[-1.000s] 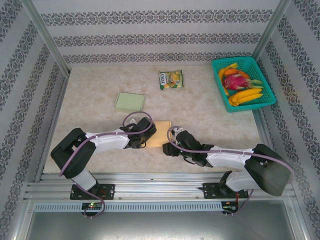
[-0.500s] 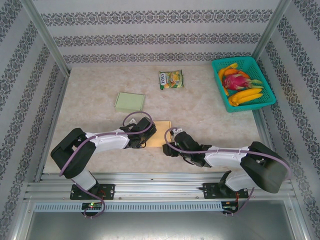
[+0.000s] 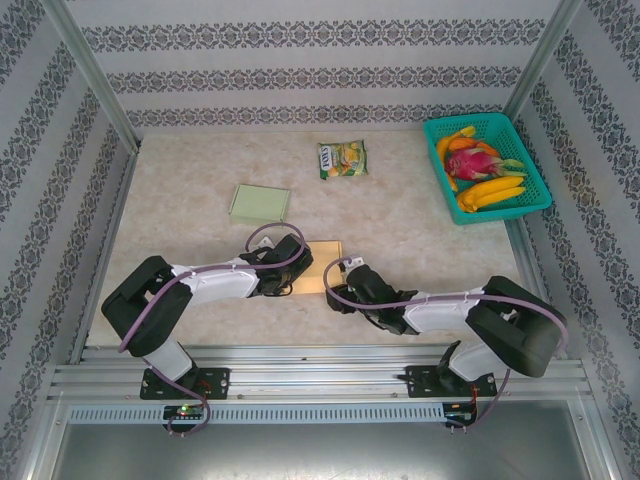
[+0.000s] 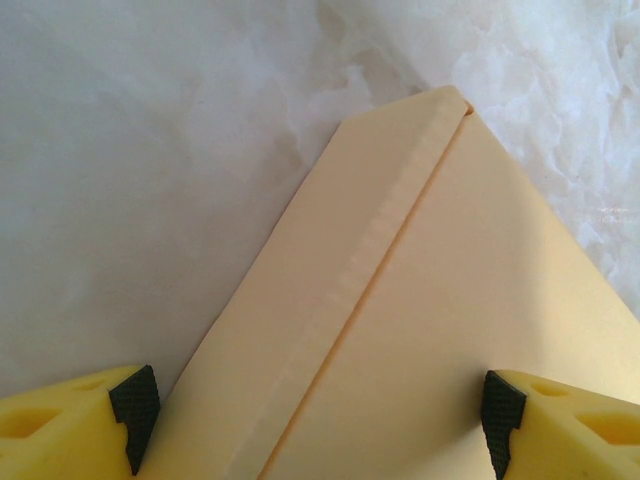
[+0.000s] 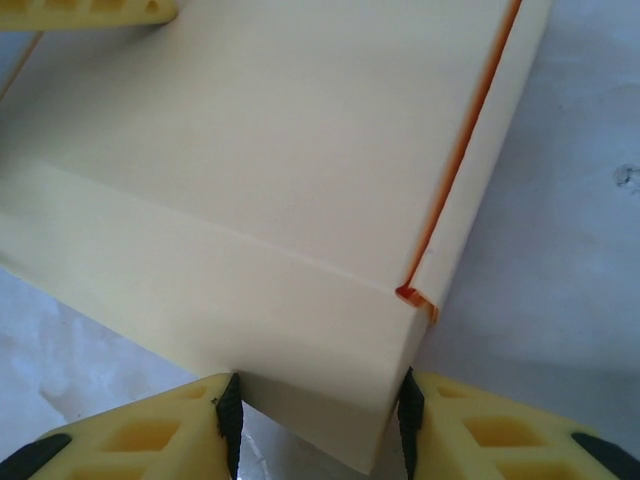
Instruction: Fold the paper box
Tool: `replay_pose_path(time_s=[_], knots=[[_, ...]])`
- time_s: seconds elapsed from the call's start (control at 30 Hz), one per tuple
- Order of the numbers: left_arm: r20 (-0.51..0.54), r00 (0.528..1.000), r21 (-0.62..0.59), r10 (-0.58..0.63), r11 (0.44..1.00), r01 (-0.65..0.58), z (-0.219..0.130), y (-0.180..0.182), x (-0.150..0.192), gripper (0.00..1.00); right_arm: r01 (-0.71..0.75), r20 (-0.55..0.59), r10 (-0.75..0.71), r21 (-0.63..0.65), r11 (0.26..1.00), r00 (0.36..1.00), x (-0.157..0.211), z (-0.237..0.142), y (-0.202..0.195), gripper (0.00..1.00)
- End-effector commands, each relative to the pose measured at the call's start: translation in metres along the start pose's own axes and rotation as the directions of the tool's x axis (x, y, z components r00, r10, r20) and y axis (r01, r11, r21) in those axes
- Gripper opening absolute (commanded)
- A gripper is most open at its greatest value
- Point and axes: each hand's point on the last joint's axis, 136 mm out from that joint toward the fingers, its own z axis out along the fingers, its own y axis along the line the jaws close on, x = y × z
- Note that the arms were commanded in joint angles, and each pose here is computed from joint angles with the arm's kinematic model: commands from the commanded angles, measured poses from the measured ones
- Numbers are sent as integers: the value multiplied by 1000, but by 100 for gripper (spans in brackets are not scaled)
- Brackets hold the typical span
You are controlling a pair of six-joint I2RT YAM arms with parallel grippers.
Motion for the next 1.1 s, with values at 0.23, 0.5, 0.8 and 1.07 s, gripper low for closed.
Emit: replay_pose_path(time_s=[0.23, 0.5, 0.8, 1.07], knots=[[-147, 989, -299, 30, 951, -73, 24, 95, 40, 84, 46, 62, -55, 140, 989, 997, -2, 13, -25, 45], [-171, 984, -290, 40, 953, -90, 25, 94, 44, 84, 77, 89, -100, 238, 968, 991, -4, 32, -39, 48], [-205, 976, -252, 80, 959, -131, 23, 82, 57, 84, 76, 114, -116, 308, 948, 987, -18, 46, -39, 56], [-219, 971, -220, 92, 965, -141, 19, 73, 60, 84, 85, 105, -127, 331, 940, 986, -24, 57, -40, 59]])
